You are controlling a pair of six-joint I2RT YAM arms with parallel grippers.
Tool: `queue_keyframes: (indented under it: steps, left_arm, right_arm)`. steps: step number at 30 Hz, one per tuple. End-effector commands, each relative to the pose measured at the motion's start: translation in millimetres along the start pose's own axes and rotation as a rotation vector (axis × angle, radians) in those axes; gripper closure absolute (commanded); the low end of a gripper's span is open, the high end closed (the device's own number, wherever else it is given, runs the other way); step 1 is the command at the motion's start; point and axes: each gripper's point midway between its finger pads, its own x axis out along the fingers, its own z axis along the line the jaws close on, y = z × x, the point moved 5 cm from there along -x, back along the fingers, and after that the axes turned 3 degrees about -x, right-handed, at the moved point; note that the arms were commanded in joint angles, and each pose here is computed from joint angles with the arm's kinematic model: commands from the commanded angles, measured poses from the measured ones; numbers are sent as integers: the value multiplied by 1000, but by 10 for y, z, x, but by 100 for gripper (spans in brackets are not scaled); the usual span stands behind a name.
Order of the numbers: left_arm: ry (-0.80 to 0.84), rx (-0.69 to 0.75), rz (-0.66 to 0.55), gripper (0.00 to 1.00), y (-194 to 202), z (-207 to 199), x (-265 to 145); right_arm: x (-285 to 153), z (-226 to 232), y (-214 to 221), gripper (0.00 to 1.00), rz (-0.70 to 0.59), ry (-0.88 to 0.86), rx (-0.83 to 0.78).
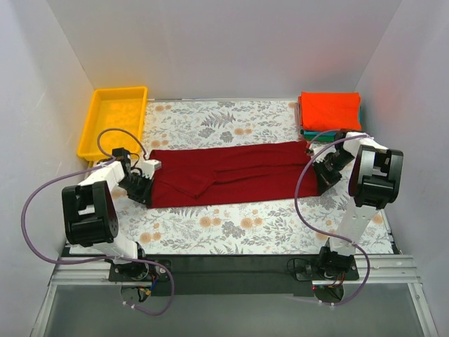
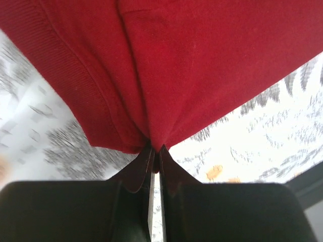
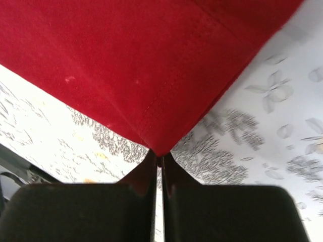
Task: Fold and stack the t-shirts
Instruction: Fold the tshirt
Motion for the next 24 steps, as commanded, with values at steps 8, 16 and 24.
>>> queue_keyframes:
  steps: [8, 16, 24]
  left_arm:
    - [31, 85, 5, 71, 214, -269, -329]
    - [120, 2, -279, 64, -627, -418, -861]
    - [184, -225, -283, 66, -784, -329, -583]
  right_arm:
    - [-296, 269, 149, 34, -12, -8, -111]
    - [-908, 1000, -770, 50, -297, -13, -324]
    - [-572, 2233, -1501, 52, -508, -240, -519]
